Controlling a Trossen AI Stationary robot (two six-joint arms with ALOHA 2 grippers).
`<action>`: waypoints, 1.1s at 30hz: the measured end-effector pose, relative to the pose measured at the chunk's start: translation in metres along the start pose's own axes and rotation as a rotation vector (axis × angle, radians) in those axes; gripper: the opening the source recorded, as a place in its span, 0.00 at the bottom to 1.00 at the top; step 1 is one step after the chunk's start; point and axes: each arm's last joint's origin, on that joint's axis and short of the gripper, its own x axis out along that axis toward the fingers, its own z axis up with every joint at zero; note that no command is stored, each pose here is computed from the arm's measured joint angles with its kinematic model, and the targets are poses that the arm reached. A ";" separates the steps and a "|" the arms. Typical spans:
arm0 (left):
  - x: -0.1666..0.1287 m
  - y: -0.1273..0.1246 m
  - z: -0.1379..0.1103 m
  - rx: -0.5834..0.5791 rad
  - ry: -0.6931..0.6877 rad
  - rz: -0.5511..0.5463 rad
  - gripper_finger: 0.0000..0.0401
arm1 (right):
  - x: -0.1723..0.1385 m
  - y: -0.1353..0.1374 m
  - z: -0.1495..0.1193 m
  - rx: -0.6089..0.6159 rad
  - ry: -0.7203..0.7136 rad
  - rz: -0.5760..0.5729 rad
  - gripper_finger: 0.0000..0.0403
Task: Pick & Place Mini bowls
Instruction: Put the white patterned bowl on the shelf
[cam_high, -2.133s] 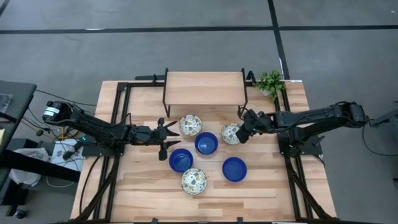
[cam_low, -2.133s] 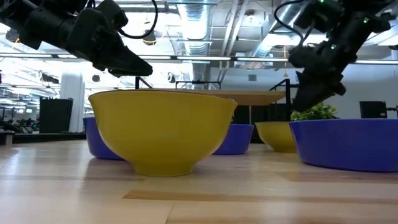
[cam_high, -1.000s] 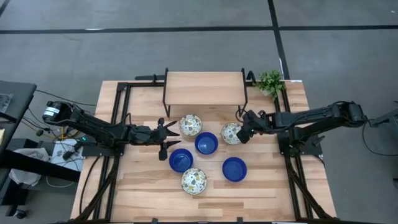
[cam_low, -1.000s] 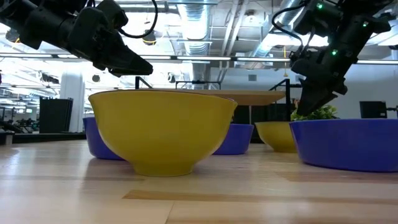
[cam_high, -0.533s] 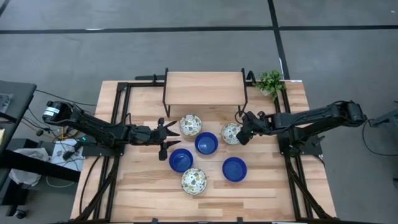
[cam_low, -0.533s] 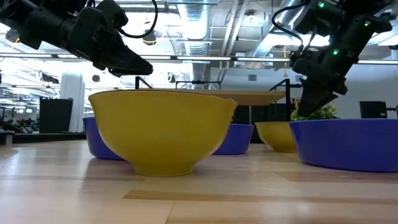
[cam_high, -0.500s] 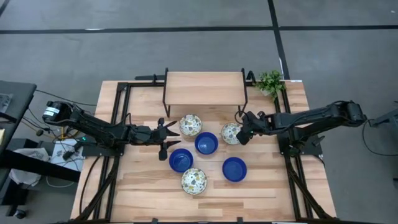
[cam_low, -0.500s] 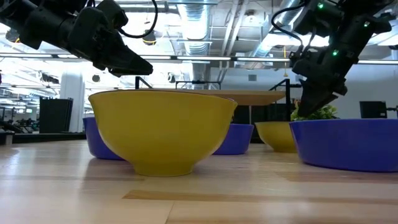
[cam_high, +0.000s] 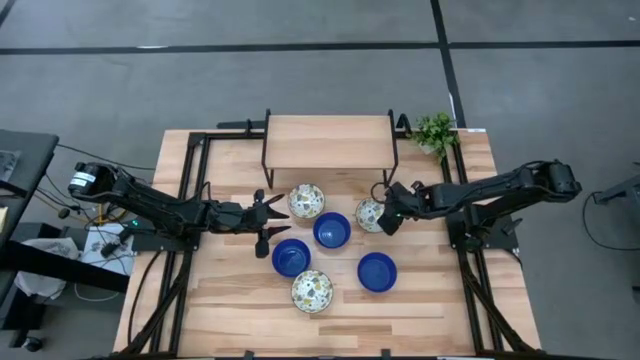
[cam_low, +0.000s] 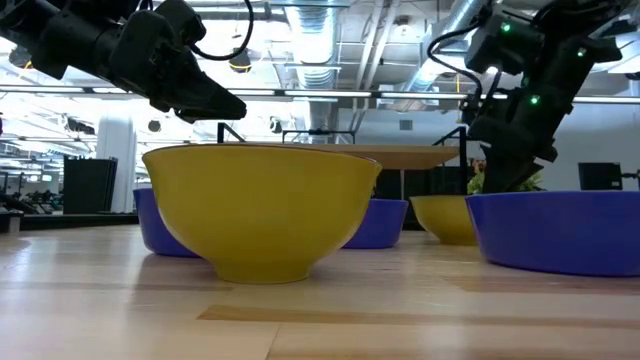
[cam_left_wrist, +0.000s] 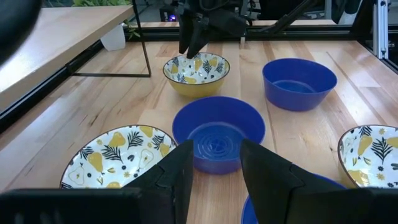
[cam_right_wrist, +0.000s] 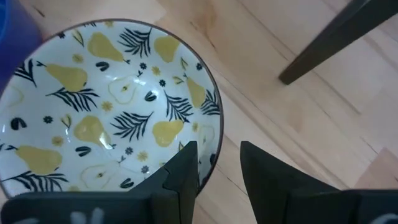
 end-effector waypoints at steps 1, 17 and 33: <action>0.000 0.000 0.000 0.000 0.000 0.000 0.33 | 0.001 0.000 0.000 -0.002 0.006 -0.004 0.28; 0.000 0.000 0.000 0.000 0.000 0.000 0.33 | 0.009 0.004 -0.002 -0.011 0.040 0.001 0.28; 0.000 0.000 0.000 0.000 0.000 0.000 0.33 | 0.009 0.004 -0.002 -0.019 0.040 0.001 0.28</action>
